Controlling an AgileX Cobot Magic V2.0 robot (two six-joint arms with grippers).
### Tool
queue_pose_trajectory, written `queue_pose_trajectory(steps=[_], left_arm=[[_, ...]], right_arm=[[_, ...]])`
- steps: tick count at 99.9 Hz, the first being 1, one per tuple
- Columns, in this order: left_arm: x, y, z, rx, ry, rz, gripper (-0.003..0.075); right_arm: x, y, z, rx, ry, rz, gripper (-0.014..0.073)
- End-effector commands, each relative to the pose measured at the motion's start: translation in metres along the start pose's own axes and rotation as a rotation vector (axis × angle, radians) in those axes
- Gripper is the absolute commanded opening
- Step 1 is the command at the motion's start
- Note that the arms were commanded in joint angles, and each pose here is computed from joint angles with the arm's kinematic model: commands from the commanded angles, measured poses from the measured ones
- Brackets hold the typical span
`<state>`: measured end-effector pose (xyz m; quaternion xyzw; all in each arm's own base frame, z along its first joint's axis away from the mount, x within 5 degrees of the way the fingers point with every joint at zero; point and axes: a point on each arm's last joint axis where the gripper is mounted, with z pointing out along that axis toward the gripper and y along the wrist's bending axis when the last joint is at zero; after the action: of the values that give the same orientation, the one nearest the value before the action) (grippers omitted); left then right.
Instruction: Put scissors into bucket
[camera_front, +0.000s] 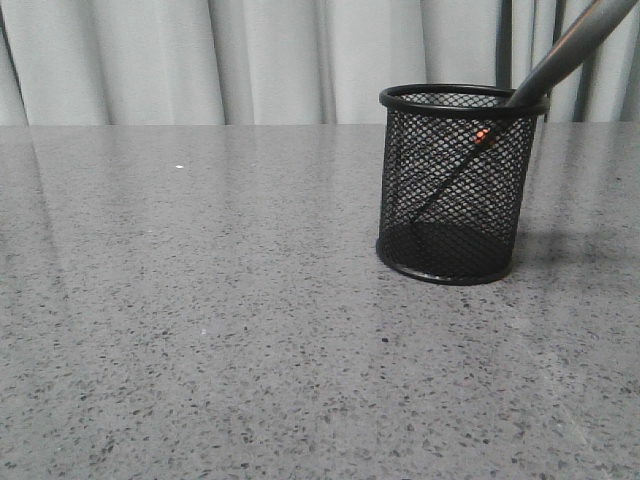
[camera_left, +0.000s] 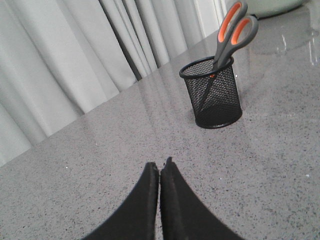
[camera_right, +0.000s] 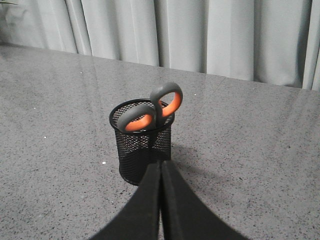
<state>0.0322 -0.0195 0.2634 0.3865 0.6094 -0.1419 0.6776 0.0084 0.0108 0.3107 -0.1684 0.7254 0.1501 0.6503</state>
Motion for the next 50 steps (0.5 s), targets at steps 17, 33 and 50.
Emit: queue_pose_trajectory(steps=[17,33,50], left_arm=[[-0.0148,-0.0004,-0.0032,0.035,-0.111,-0.111,-0.002],[-0.0146,-0.0005,-0.0032,0.035,-0.109,-0.11,-0.002],[-0.0146,-0.0005,-0.0032,0.035,-0.109,-0.11,-0.002]], right_arm=[[-0.0162,-0.0041,0.0003,0.051,-0.102,-0.056,-0.006],[-0.0161,-0.0041,0.0003,0.051,-0.1,-0.056,-0.006],[-0.0161,-0.0041,0.0003,0.051,-0.1,-0.056,-0.006]])
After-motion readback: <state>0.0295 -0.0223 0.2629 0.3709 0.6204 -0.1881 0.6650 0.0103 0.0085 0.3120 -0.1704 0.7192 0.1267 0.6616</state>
